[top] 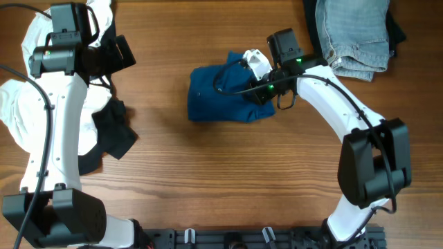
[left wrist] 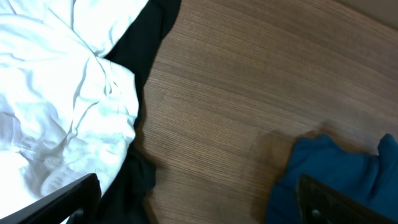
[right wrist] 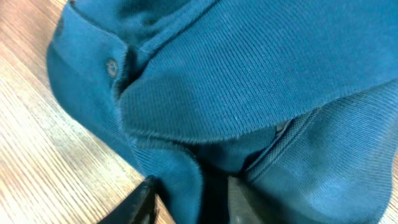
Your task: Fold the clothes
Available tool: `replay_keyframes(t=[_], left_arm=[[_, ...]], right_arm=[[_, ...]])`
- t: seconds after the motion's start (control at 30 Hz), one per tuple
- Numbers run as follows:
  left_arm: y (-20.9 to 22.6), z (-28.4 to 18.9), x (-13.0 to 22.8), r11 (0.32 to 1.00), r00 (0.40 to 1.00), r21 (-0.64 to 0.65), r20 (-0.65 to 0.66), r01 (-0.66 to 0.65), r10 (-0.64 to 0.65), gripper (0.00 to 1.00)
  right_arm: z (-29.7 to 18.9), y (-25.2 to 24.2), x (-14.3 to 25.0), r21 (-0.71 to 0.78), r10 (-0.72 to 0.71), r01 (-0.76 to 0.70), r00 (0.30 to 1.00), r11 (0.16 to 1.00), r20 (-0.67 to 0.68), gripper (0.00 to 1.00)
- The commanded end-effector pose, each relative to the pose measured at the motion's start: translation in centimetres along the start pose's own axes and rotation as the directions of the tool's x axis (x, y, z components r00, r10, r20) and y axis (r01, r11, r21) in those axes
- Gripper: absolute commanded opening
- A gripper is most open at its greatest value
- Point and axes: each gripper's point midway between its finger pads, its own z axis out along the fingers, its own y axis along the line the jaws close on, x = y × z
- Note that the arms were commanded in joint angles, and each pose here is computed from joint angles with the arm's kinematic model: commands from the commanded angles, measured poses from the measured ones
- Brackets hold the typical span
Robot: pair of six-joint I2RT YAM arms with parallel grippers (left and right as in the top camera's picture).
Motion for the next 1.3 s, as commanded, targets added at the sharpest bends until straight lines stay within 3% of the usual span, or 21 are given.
replay_keyframes(t=[0.0, 0.07, 0.1, 0.37, 0.73, 0.9, 0.97, 1.0, 1.13, 1.27], left_arm=[[0.5, 0.1, -0.2, 1.000, 1.000, -0.015, 0.002, -0.010, 0.010, 1.00], [0.5, 0.1, -0.1, 1.000, 1.000, -0.015, 0.001, -0.010, 0.010, 1.00], [0.5, 0.1, -0.1, 1.000, 1.000, -0.016, -0.001, -0.011, 0.011, 1.00], [0.6, 0.1, 0.2, 1.000, 1.000, -0.019, -0.012, -0.011, 0.011, 1.00], [0.6, 0.1, 0.3, 1.000, 1.000, -0.020, -0.015, -0.011, 0.011, 1.00], [0.6, 0.1, 0.2, 1.000, 1.000, -0.020, -0.015, -0.011, 0.011, 1.00], [0.6, 0.1, 0.2, 1.000, 1.000, -0.020, -0.015, -0.011, 0.011, 1.00], [0.6, 0.1, 0.2, 1.000, 1.000, -0.020, -0.015, -0.011, 0.011, 1.00], [0.6, 0.1, 0.2, 1.000, 1.000, -0.020, -0.015, -0.011, 0.011, 1.00], [0.6, 0.1, 0.3, 1.000, 1.000, -0.020, -0.015, -0.011, 0.010, 1.00]], right_arm=[[1.8, -0.3, 1.0, -0.023, -0.006, 0.005, 0.999, 1.000, -0.039, 0.24], [1.9, -0.4, 1.3, -0.018, 0.000, -0.001, 0.999, 1.000, -0.049, 0.06], [1.9, -0.4, 1.4, -0.020, 0.004, -0.005, 0.999, 1.000, -0.053, 0.04], [-2.5, -1.7, 3.6, 0.041, 0.309, -0.307, 0.942, 0.951, -0.128, 0.04], [2.3, -3.6, 6.7, 0.049, 0.380, -0.379, 0.902, 0.924, -0.205, 0.04], [-0.4, -4.0, 4.3, 0.053, 0.410, -0.406, 0.902, 0.912, -0.136, 0.05], [-2.7, -4.2, 3.4, 0.061, 0.440, -0.436, 0.891, 0.898, -0.107, 0.11], [-4.1, -4.2, 3.0, 0.060, 0.447, -0.444, 0.889, 0.894, -0.095, 0.19], [-7.7, -4.2, 2.2, 0.034, 0.495, -0.494, 0.868, 0.869, -0.034, 0.77], [-7.7, -6.2, 1.4, 0.035, 0.565, -0.567, 0.824, 0.823, 0.040, 0.97]])
